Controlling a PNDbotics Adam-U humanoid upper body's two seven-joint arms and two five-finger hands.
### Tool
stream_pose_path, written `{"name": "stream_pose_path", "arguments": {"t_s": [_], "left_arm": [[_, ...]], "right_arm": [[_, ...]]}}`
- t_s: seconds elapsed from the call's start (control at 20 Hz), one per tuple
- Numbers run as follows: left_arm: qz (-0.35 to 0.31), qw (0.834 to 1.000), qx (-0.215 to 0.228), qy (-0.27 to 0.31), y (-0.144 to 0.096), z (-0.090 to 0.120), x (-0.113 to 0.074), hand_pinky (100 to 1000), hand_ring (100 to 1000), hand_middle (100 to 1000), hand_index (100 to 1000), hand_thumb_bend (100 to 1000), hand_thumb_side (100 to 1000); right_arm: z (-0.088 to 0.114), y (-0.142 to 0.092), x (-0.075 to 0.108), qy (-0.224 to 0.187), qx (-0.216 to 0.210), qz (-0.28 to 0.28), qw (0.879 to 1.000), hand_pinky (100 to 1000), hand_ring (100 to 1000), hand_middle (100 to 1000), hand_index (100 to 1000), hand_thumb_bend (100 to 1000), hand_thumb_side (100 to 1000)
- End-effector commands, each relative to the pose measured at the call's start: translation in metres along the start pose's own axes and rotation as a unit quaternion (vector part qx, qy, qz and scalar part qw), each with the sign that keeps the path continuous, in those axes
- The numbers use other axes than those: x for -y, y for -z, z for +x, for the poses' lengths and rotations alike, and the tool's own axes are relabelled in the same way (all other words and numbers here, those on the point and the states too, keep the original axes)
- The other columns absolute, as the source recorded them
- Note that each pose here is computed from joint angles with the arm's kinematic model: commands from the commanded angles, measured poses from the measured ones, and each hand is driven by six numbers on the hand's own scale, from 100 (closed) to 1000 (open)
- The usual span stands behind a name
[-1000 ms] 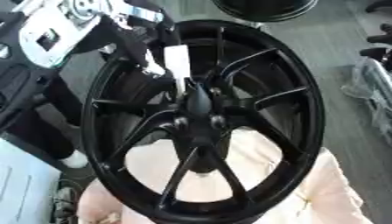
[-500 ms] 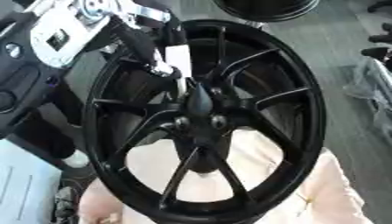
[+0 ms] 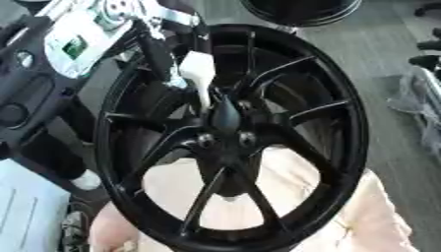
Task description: Pull the pin out of the wheel hub.
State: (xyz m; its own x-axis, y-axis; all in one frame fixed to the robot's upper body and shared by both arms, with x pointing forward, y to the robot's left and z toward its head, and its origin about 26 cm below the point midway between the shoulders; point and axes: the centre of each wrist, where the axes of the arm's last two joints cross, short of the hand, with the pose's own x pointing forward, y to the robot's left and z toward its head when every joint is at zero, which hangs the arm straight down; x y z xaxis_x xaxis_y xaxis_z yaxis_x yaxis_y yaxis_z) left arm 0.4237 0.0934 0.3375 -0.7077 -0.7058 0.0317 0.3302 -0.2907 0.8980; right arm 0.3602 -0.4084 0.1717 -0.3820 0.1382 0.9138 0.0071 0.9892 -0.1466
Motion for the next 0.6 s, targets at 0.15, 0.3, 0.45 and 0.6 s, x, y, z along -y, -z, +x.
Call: {"name": "stream_pose_path", "arguments": {"t_s": [0.15, 0.3, 0.45, 0.6], "left_arm": [[0.033, 0.999, 0.007, 0.008, -0.022, 0.008, -0.019, 845, 773, 631, 410, 408, 100], [0.059, 0.998, 0.014, 0.018, -0.044, 0.01, -0.03, 846, 768, 620, 388, 445, 107], [0.124, 0.992, 0.008, 0.037, -0.083, 0.011, -0.045, 854, 762, 610, 375, 491, 100], [0.191, 0.981, -0.001, 0.028, -0.12, 0.004, -0.048, 846, 758, 603, 369, 426, 100]], "right_arm": [[0.01, 0.004, 0.003, -0.013, 0.009, 0.004, 1.0, 943, 685, 721, 875, 100, 526], [0.011, 0.004, 0.004, -0.013, 0.009, 0.002, 1.0, 943, 685, 722, 875, 100, 526], [0.011, 0.003, 0.007, -0.013, 0.009, -0.003, 1.0, 944, 685, 722, 875, 100, 525], [0.012, 0.001, 0.009, -0.015, 0.008, -0.007, 1.0, 944, 686, 722, 875, 100, 525]]}}
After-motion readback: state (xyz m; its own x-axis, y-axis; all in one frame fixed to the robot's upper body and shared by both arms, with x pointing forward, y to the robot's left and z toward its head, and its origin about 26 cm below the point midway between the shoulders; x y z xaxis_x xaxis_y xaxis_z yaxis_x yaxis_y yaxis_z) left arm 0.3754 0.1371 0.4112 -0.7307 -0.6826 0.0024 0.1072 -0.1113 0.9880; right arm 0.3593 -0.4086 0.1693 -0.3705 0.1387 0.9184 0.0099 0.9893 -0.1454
